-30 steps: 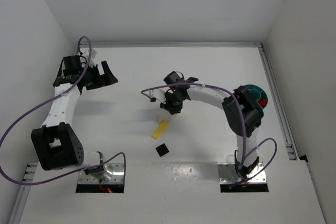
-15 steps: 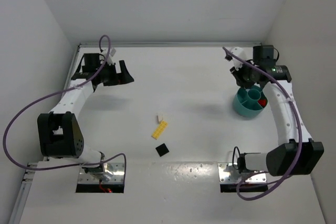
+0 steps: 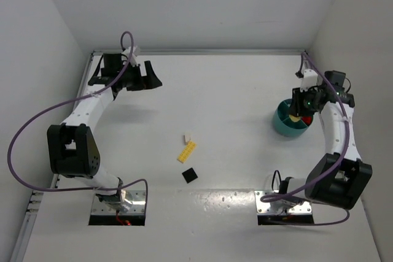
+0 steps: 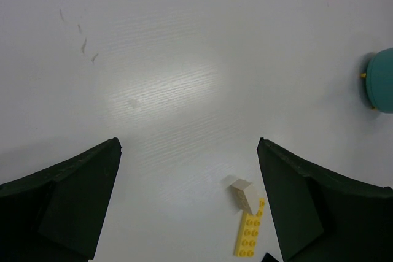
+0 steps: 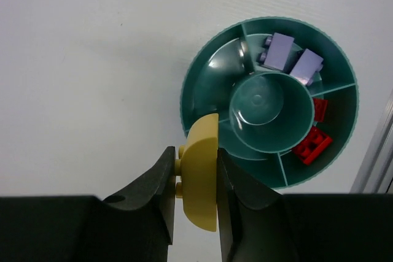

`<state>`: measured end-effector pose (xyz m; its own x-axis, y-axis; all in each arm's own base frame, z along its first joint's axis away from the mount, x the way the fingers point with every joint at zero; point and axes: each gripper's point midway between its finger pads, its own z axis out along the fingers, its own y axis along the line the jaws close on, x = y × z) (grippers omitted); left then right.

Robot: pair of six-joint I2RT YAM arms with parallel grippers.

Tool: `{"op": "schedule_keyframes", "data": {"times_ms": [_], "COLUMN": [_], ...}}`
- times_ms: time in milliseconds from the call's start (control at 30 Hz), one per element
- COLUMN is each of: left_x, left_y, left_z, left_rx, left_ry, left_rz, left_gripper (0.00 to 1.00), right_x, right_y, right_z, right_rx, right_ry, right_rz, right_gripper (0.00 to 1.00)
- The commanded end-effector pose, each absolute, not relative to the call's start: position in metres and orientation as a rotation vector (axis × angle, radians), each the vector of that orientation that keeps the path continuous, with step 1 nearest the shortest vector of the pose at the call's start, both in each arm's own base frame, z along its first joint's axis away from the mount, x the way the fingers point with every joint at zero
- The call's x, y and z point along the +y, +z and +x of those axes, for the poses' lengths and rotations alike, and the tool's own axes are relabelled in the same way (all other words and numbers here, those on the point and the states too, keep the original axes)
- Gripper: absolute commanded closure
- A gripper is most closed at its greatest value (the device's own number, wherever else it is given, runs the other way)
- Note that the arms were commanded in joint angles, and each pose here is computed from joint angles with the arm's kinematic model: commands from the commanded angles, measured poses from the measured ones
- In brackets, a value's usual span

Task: Sort the legos into containers by color

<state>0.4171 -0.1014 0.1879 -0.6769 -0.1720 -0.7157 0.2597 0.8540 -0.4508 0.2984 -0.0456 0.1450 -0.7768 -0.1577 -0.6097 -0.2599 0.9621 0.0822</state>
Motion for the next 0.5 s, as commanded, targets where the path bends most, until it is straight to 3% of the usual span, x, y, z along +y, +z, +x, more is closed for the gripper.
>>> {"op": "schedule_keyframes", "data": {"times_ms": [0, 267, 400, 467], "left_x": [-0.107, -0.123, -0.146, -0.164], "left_y": [0.211, 0.210, 0.203, 0.240], "left_z": [0.424, 0.415, 0.397, 0.390], "left_rx": [2.152, 2.152, 2.129, 1.955], "left_ry": [-0.705, -0.857, -1.016, -1.043], "left_rz": [0.103, 0.167, 0.179, 0.216], "left_gripper": [0.00, 0.00, 0.00, 0.00], "right_x": [-0.042, -0.042, -0.018, 0.005], "right_y": [0.166, 0.169, 0.183, 0.199], "right_z": [0.320, 0.324, 0.328, 0.333], "right_rx": [2.309, 2.179, 2.118, 2.074], "right_ry": [0.313, 0.393, 0.640, 0.817], "right_rz": [-0.217, -0.199, -0.083, -0.048], "right_gripper": [1.00, 1.00, 1.00, 1.00]}}
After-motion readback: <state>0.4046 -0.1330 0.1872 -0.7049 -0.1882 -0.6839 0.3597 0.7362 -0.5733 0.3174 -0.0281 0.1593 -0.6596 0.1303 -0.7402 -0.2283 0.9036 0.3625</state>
